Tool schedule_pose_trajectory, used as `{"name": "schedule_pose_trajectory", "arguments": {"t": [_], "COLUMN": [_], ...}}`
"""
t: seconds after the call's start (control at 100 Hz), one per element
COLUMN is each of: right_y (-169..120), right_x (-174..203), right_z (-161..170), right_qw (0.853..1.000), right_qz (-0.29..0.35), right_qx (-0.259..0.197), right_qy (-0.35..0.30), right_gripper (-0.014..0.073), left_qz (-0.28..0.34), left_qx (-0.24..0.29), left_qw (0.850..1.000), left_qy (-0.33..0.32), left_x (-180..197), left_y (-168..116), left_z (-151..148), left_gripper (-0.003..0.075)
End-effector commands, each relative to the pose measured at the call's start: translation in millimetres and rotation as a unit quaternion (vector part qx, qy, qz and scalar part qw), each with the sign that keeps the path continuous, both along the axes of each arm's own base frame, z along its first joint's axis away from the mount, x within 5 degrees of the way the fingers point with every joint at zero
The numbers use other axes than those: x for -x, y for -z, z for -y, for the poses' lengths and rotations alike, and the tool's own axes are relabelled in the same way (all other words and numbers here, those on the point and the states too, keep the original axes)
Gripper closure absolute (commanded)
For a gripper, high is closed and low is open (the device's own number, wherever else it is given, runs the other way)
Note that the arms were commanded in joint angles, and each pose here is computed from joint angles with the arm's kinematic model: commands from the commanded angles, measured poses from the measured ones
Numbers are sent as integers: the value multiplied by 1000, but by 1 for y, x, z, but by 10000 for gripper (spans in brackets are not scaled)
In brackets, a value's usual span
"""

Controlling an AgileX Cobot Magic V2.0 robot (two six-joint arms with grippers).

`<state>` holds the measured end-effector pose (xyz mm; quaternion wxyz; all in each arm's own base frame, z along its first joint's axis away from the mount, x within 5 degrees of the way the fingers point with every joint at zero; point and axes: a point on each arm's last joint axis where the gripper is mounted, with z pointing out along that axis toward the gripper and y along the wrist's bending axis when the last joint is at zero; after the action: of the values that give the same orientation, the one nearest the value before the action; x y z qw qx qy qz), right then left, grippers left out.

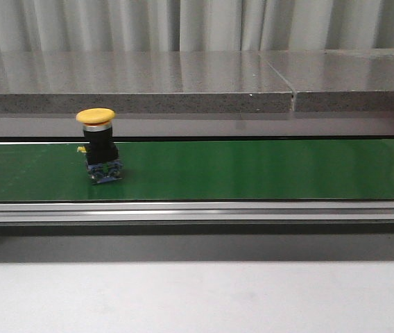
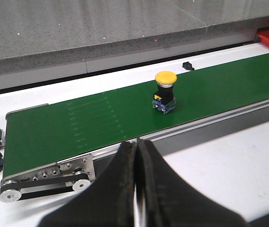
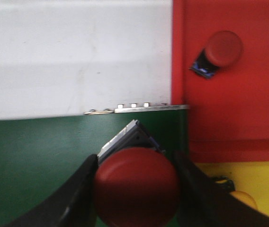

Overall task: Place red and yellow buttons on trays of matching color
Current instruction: 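Lower the red button into the red tray and open the right gripper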

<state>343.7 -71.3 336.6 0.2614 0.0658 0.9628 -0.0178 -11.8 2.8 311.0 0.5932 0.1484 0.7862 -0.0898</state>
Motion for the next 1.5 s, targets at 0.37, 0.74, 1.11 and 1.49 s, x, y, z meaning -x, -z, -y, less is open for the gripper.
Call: {"name": "schedule_pose_trajectory", "arguments": {"t": [0.37, 0.74, 1.11, 1.49], "right_y": [26, 61, 91, 91], "right_x": [-9, -32, -44, -44], "right_z": [85, 97, 101, 101], "right_qw": [988, 984, 981, 980], "right_qz": [27, 34, 19, 19], "right_qx": [-16, -40, -66, -68], "right_qy": [149, 169, 183, 185], "right_gripper": [594, 594, 593, 131], "left_qz": [34, 34, 34, 34], "left_qx": [22, 22, 22, 22], "left_qw": [999, 999, 999, 999], "left_qy": [7, 7, 7, 7], "left_x": [-2, -2, -2, -2], "left_y": [-13, -13, -13, -13], "left_z": [1, 1, 1, 1], "left_gripper": [741, 741, 741, 741]}}
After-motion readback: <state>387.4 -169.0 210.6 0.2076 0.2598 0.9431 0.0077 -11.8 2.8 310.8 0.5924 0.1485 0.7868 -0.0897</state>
